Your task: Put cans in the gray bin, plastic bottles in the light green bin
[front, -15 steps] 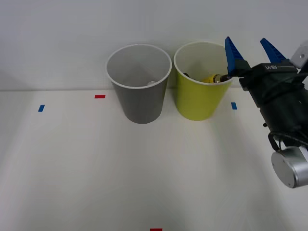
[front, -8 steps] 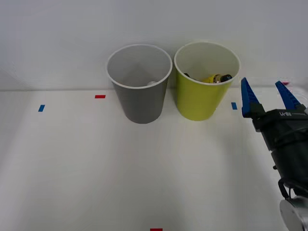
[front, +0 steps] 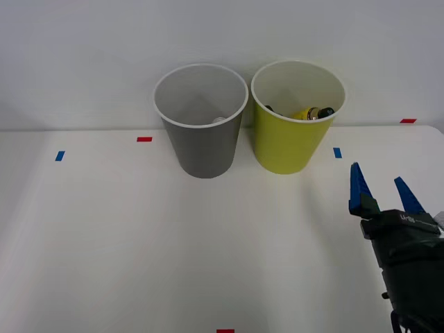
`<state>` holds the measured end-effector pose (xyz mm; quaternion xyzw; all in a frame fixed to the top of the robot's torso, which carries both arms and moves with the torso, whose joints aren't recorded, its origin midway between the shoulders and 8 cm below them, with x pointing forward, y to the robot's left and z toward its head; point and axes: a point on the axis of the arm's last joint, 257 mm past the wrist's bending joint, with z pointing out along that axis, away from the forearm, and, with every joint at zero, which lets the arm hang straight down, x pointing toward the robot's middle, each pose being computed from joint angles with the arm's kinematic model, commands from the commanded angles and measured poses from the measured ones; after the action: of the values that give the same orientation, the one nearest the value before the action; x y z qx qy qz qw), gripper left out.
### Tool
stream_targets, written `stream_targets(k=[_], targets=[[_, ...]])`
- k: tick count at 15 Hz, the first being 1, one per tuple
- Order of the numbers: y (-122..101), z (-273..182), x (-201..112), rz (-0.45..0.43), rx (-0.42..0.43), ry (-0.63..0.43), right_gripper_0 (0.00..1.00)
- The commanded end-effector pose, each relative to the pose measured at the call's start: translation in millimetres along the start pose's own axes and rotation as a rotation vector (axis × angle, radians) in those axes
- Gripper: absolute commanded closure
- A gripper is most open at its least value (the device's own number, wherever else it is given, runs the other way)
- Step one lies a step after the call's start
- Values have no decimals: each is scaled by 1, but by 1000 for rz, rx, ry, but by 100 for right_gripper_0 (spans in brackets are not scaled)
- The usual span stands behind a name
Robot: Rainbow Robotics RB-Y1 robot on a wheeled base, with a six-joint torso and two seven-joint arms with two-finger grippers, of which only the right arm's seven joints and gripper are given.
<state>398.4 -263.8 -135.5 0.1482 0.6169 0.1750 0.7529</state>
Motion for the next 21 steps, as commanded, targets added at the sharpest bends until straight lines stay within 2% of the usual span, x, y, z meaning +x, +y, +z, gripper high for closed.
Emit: stream_targets(k=[1, 4, 8, 10, 12, 14, 15, 17, 19, 21], targets=[[4, -6, 10, 33, 15, 11, 0], [6, -22, 22, 44, 45, 15, 0], [8, -50, 32, -105, 84, 6, 0], [2, -67, 47, -158, 98, -49, 0], [6, -81, 70, -218, 55, -99, 0], [14, -91, 86, -324, 5, -77, 0], [20, -94, 95, -411, -35, -55, 0], [25, -98, 102, -483, -73, -55, 0], [19, -103, 108, -566, -95, -39, 0], [10, -110, 111, -610, -108, -16, 0]])
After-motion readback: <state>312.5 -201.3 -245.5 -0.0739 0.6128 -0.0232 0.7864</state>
